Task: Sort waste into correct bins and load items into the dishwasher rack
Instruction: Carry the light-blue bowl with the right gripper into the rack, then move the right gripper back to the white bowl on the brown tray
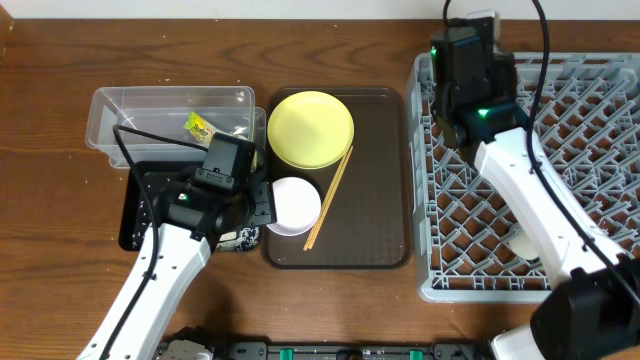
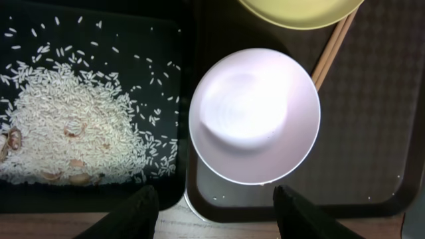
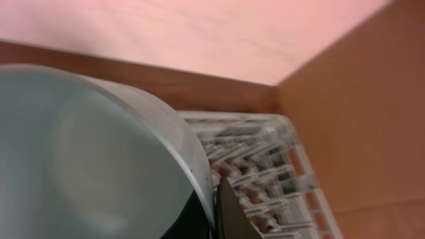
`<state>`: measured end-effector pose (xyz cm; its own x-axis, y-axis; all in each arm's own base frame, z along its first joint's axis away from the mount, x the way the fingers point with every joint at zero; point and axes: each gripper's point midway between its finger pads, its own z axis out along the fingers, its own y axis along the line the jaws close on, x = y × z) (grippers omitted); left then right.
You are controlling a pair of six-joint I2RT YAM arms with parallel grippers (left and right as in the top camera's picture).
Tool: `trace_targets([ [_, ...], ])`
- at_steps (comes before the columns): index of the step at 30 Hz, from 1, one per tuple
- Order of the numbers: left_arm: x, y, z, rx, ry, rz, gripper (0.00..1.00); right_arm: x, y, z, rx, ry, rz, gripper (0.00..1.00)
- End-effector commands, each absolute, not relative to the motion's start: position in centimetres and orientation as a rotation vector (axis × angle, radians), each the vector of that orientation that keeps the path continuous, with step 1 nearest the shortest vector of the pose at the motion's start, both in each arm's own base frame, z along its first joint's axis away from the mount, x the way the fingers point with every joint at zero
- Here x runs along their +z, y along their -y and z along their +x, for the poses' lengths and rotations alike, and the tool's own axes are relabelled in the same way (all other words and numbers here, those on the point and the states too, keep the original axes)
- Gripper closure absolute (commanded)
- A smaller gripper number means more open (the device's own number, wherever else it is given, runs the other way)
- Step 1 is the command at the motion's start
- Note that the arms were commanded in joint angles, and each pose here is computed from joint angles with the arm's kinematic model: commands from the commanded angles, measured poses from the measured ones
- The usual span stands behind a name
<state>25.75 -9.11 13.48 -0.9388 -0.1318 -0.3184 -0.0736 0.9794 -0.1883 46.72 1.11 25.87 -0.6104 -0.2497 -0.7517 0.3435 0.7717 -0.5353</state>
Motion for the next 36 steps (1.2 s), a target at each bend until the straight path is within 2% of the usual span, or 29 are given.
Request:
trace_targets([
  [1,13.2,8.7,25.6,-0.219,-2.796,-0.141,0.41,25.2,1.8,47.2,-1.049,-2.053,0.091,0.99],
  [11,13.2,8.7,25.6,-0.219,-2.796,-0.141,0.41,17.6,1.5,49.2,-1.159,-2.157,-0.015,0.99],
  [19,13.2,8.7,25.6,-0.219,-2.795,-0.141,0.41,15.7,-0.6,48.5,-1.148,-2.188,-0.041,0.99],
  [27,13.2,8.7,25.6,-0.219,-2.796,-0.141,0.41,14.3,-1.6,46.6,-1.131,-2.246,-0.022,0.88],
  [28,13.2,8.7,25.6,-0.219,-2.796,-0.141,0.41,14.1,-1.7,46.3,-1.133,-2.256,-0.021,0.83],
  [34,13.2,8.7,25.6,-0.219,-2.796,-0.141,0.41,13.6,-2.1,44.4,-1.128,-2.296,0.021,0.36],
  [36,13.2,8.7,25.6,-0.219,-2.796,-0.141,0.41,13.5,-2.6,44.1,-1.076,-2.325,0.011,0.28],
])
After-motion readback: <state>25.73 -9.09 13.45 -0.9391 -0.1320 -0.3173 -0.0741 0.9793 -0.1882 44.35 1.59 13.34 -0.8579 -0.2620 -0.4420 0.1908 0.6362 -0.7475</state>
